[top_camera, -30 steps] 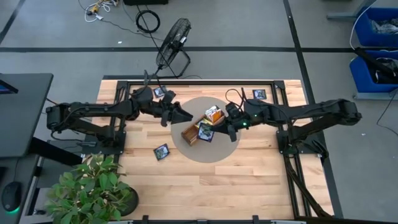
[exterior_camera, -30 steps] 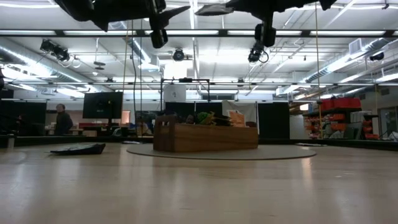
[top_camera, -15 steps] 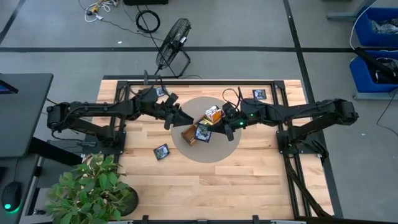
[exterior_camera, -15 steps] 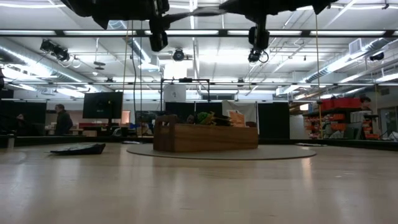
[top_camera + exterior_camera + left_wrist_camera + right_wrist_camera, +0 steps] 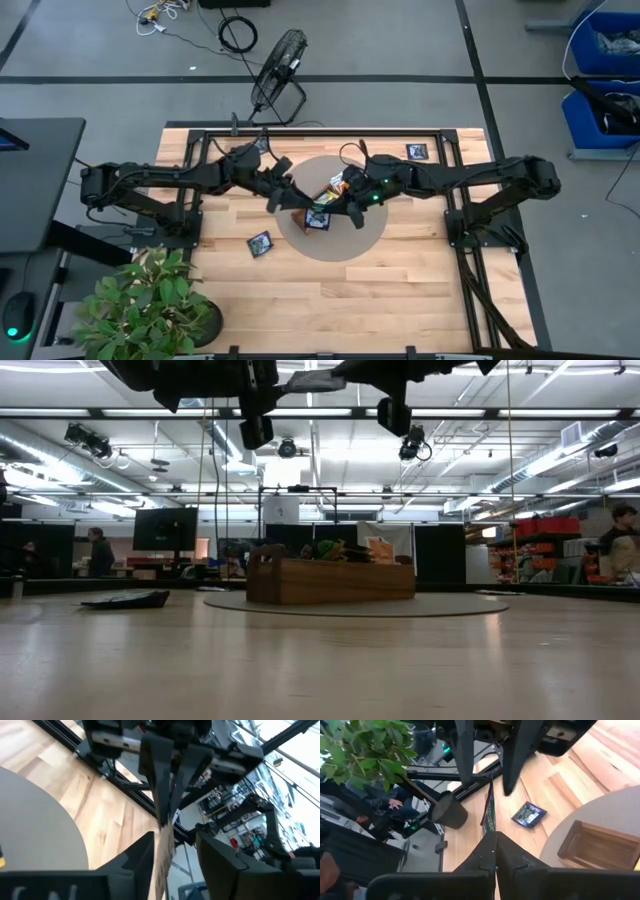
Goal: Pick & Place Tea
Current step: Put the black tea bag into the left section of the wooden organizer
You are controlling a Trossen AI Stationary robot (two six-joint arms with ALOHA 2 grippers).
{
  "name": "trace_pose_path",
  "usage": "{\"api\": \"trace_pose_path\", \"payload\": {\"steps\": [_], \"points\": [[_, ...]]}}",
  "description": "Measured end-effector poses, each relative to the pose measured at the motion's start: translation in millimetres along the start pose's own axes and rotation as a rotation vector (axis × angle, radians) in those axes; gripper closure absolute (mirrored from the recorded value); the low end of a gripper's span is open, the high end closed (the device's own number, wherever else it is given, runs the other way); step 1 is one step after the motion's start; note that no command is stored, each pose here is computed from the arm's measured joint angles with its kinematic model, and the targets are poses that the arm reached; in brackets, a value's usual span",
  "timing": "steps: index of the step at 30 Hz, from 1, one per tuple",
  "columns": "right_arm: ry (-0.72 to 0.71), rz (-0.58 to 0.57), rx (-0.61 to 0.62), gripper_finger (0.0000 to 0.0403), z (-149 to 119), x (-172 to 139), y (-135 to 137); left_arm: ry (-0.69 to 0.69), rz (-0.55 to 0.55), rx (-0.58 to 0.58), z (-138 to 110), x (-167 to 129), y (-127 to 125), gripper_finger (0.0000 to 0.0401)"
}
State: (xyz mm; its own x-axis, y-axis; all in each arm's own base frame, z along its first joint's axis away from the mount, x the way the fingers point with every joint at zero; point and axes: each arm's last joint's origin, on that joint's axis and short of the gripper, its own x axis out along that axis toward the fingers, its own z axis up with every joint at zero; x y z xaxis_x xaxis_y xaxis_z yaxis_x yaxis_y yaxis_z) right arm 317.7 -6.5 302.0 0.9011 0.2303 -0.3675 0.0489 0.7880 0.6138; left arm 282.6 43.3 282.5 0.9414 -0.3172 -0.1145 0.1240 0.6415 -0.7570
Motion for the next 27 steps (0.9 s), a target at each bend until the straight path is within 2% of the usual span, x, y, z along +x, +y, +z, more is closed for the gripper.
{"api": "trace_pose_path", "payload": {"steps": [11, 15, 18, 21, 27], "points": [[0.006, 0.019, 0.004, 0.0403, 2.5, -1.1, -2.9, 0.034, -0.016, 0.013, -1.2, -0.4, 0.8, 0.0391], [0.006, 0.018, 0.003, 0.0402, 2.5, -1.2, -2.9, 0.030, -0.007, 0.034, -1.4, -0.4, 1.2, 0.0397], [0.004, 0.017, -0.013, 0.0386, 2.8, -3.1, -2.0, 0.010, 0.018, 0.036, -1.0, -0.3, 2.0, 0.0398], [-0.023, 0.002, -0.037, 0.0353, 5.6, -10.1, 0.6, -0.036, 0.064, 0.064, 0.5, -0.6, 3.0, 0.0399], [-0.063, -0.136, -0.081, 0.0267, 6.0, -33.3, 4.5, -0.097, 0.146, 0.114, 1.3, -1.5, 3.4, 0.0400]]}}
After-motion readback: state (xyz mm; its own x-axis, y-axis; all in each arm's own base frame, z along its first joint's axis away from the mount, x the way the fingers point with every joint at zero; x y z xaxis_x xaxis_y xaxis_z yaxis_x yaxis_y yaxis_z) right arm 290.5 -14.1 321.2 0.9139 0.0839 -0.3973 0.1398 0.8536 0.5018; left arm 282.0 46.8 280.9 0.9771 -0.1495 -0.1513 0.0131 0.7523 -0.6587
